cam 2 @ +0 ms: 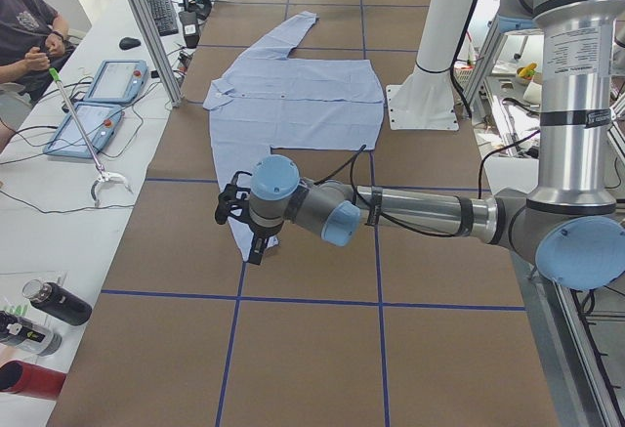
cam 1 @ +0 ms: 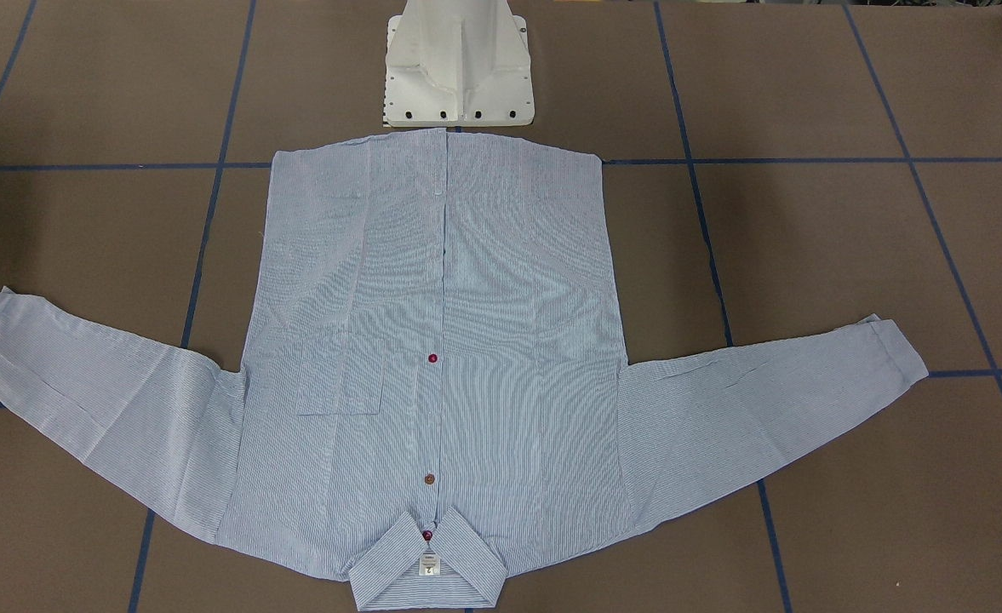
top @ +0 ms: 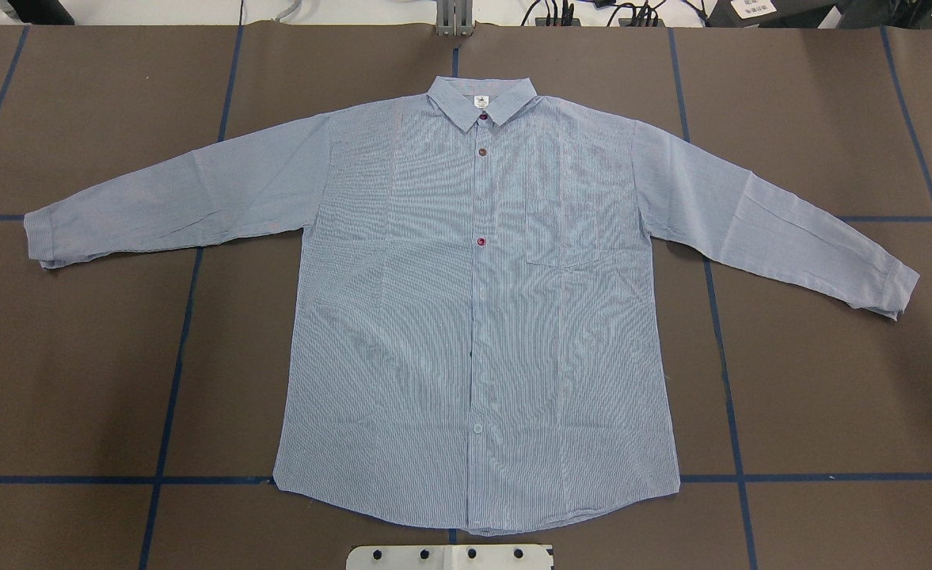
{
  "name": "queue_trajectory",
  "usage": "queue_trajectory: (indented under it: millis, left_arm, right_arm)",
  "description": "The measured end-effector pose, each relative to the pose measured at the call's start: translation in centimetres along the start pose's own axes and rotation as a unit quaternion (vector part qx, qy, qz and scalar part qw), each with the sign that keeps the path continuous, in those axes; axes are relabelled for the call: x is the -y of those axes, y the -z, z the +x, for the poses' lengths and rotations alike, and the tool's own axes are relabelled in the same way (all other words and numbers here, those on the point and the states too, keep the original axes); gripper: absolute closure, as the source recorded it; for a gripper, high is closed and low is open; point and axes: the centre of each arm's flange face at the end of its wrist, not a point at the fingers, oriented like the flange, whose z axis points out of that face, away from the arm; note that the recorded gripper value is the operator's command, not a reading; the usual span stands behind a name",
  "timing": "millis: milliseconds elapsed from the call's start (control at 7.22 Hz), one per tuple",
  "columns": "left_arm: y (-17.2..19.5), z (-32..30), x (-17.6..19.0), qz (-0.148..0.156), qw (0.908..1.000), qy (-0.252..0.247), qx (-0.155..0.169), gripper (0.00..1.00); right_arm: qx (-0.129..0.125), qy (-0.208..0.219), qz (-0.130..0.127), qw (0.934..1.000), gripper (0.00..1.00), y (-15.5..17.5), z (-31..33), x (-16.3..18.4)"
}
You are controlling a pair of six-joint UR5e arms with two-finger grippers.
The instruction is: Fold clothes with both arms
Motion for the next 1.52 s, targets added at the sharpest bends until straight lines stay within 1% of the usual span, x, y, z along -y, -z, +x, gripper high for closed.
queue_trajectory:
  millis: [277, 554, 693, 1109, 1247, 1386, 1525]
  left_arm:
    - [1.5, 0.0, -0.5, 0.013, 0.9999, 0.002, 0.000, 0.00]
    - [1.8, 0.0, -0.7, 0.015, 0.9999, 0.003, 0.002, 0.00]
    - [1.8, 0.0, -0.9, 0.016, 0.9999, 0.004, 0.002, 0.00]
    - [2.0, 0.5, -1.0, 0.021, 0.9998, -0.005, -0.001, 0.00]
    - [2.1, 0.7, -1.2, 0.027, 0.9995, -0.015, -0.002, 0.00]
    - [2.2, 0.8, -1.4, 0.034, 0.9991, -0.023, -0.003, 0.00]
    - [2.3, 0.9, -1.4, 0.039, 0.9988, -0.030, -0.004, 0.00]
  right_arm:
    - [-0.002, -0.004, 0.006, 1.0000, 0.00, 0.5, 0.6, -0.5]
    - [-0.003, -0.007, 0.014, 0.9999, 0.00, 1.4, 1.0, -2.2]
    - [-0.005, -0.009, 0.013, 0.9999, 0.00, 1.3, 1.4, -3.0]
    - [-0.006, -0.024, 0.009, 0.9996, 0.00, 0.6, 1.6, -3.7]
    - [-0.003, -0.052, 0.011, 0.9986, 0.00, 0.1, 0.8, -3.5]
    - [-0.001, -0.102, 0.013, 0.9947, 0.00, -1.5, -1.1, -3.1]
    - [0.000, -0.156, 0.020, 0.9875, 0.01, -3.6, -3.3, -2.9]
